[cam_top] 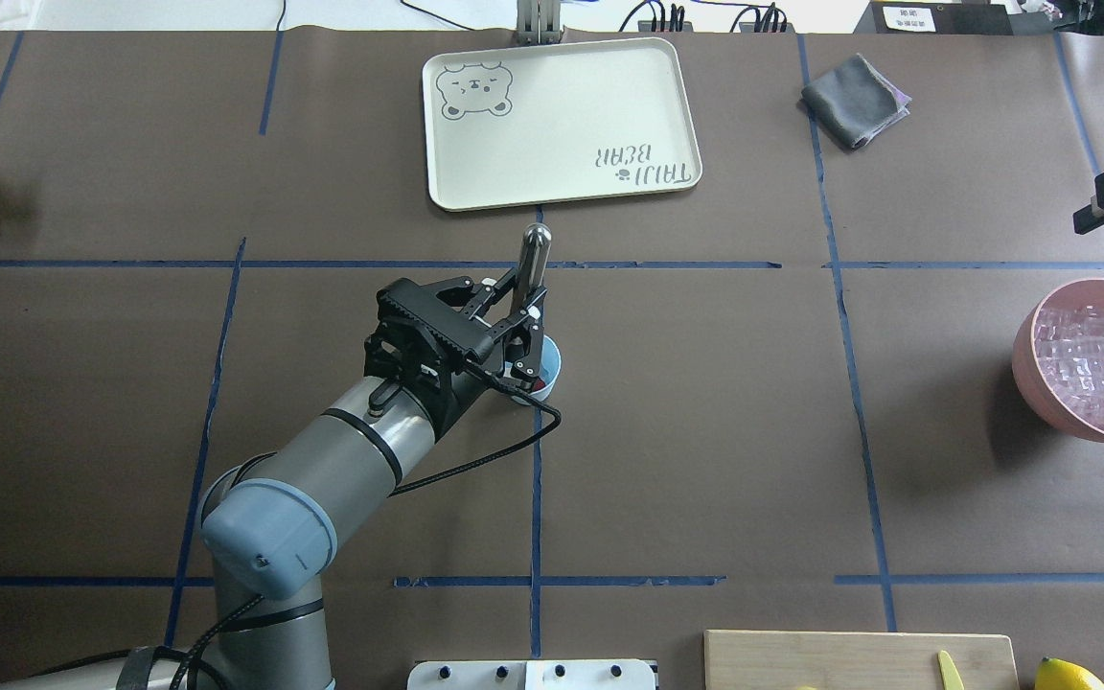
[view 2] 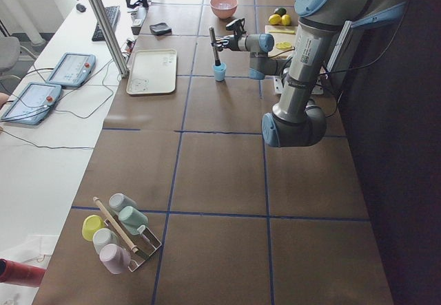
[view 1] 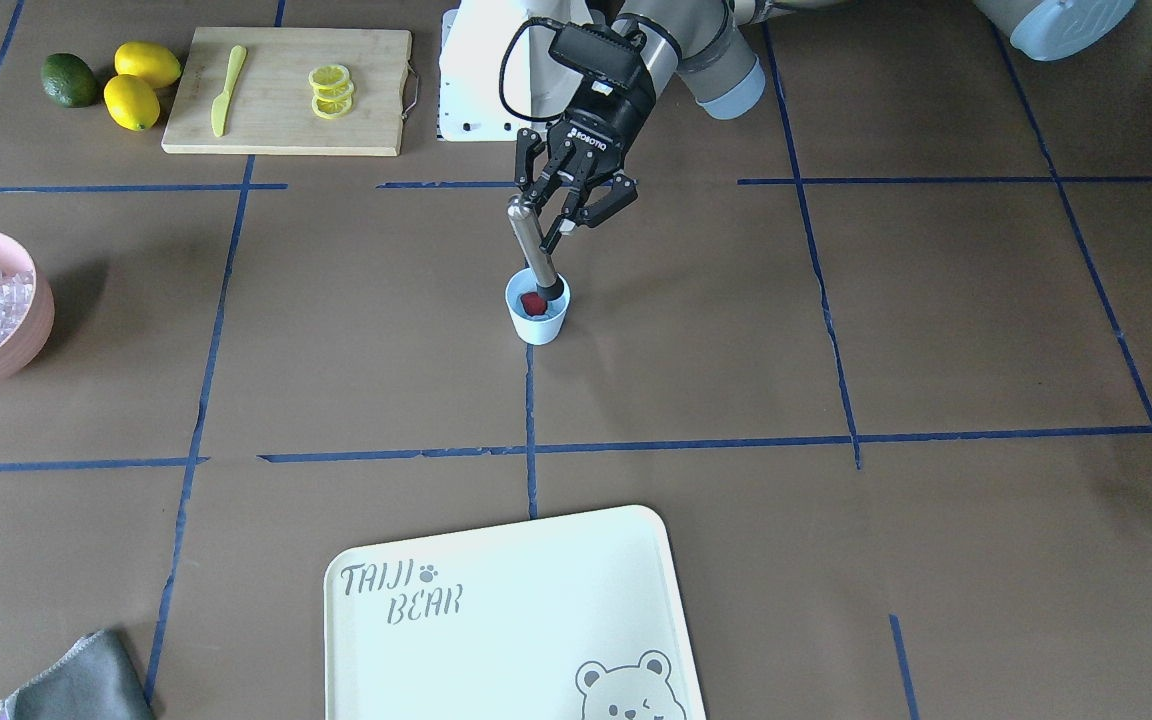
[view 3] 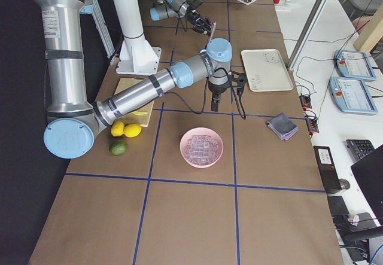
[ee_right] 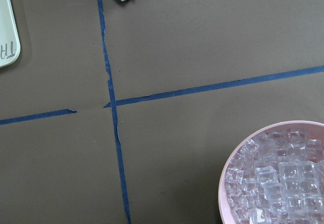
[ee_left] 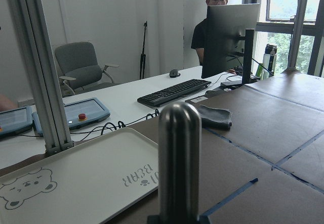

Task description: Mash ice and strawberries in cup

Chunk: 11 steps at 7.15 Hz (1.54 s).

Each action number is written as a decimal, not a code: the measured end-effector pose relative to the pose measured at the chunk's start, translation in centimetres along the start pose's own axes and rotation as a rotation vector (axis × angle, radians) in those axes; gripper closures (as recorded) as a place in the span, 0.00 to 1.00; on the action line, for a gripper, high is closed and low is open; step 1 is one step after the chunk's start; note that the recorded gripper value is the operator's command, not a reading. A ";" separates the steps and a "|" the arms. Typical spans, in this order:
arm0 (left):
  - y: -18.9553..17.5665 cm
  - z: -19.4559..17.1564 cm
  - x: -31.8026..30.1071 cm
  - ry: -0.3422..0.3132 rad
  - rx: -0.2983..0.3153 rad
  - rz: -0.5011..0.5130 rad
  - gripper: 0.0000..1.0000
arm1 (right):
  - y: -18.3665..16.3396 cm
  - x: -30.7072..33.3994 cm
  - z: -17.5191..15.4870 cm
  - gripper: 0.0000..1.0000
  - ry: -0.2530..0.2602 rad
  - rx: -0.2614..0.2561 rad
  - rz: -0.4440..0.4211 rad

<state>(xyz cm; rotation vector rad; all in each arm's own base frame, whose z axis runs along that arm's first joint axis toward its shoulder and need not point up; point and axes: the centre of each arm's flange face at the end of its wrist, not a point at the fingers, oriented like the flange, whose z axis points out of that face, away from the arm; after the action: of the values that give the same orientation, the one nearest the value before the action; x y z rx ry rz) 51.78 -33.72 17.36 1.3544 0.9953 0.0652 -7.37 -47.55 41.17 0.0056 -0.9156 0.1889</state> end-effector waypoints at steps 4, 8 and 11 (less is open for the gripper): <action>2.2 1.1 1.4 0.003 -0.036 0.019 1.00 | -0.1 0.1 0.2 0.00 0.002 -0.003 0.003; 3.2 1.0 2.2 0.012 -0.053 0.024 1.00 | -0.1 0.2 0.3 0.00 0.003 -0.004 0.005; 2.7 0.7 2.3 0.025 -0.048 0.033 1.00 | -0.1 0.2 0.3 0.00 0.003 -0.004 0.005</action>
<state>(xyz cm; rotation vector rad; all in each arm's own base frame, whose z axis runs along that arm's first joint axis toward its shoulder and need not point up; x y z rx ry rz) 54.91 -32.17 18.26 1.3291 0.9861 0.1303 -7.42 -47.68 41.51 -0.0009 -0.9129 0.1915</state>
